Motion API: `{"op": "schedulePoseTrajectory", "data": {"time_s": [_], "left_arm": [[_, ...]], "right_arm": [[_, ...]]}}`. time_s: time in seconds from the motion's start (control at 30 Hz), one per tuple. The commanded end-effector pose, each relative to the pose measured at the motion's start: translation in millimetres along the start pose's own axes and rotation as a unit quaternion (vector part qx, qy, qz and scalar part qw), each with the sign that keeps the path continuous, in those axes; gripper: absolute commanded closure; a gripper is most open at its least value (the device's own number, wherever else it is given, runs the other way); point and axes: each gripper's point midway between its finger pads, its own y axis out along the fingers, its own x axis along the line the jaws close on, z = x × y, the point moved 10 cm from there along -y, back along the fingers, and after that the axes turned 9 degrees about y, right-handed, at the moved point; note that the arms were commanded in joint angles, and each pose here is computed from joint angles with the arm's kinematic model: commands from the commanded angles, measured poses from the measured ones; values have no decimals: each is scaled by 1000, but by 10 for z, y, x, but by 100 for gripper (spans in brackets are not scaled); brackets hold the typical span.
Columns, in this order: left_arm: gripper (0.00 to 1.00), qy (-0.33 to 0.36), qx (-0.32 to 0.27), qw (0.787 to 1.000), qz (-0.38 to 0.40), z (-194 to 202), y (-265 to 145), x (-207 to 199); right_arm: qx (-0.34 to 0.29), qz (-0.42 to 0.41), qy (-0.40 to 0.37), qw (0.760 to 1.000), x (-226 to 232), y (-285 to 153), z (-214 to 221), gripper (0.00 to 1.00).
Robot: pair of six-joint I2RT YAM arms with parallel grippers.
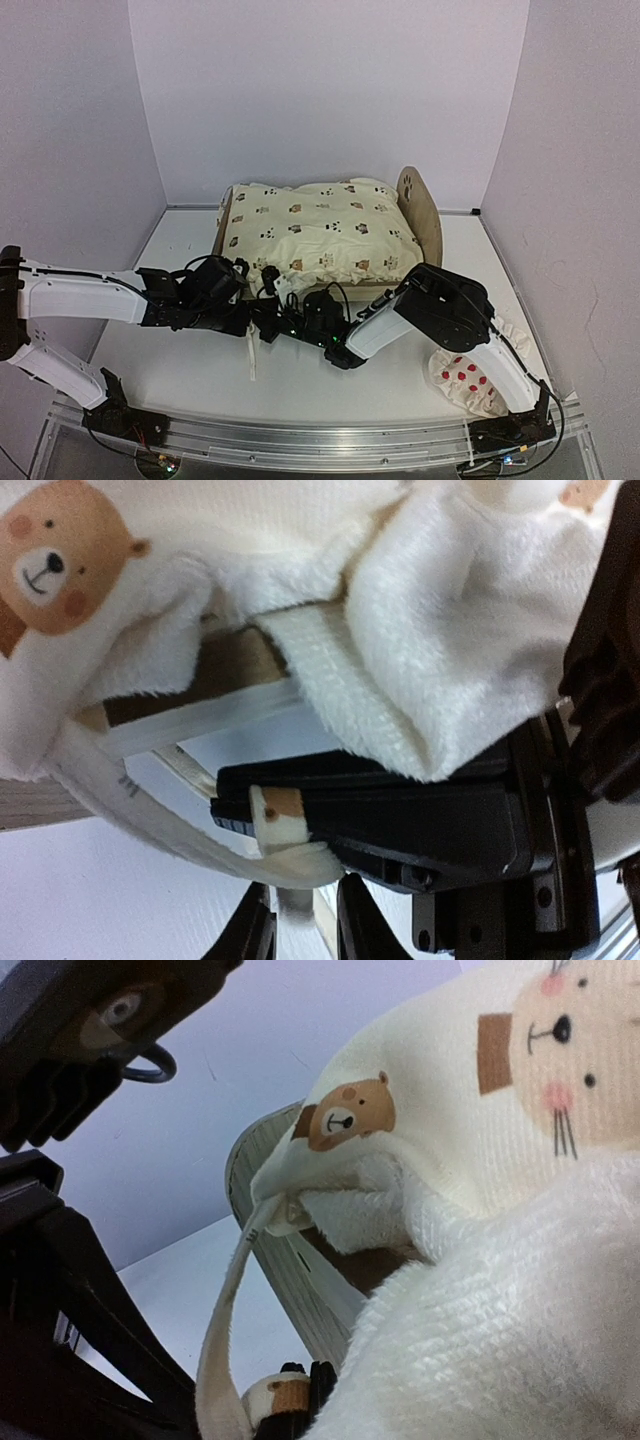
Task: Set up the pet bed
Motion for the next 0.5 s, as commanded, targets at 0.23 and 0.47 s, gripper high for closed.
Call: {"op": "schedulePoseTrajectory", "data": {"time_s": [0.23,0.47], "left_arm": [[29,-19,51,998,-21,152,-167,114],[38,-8,97,995,21,276,53,9]], "right_arm": [[-48,29,11,998,2,-43,-148,100],[-45,62,-10,997,95,-81,-108,100]]}}
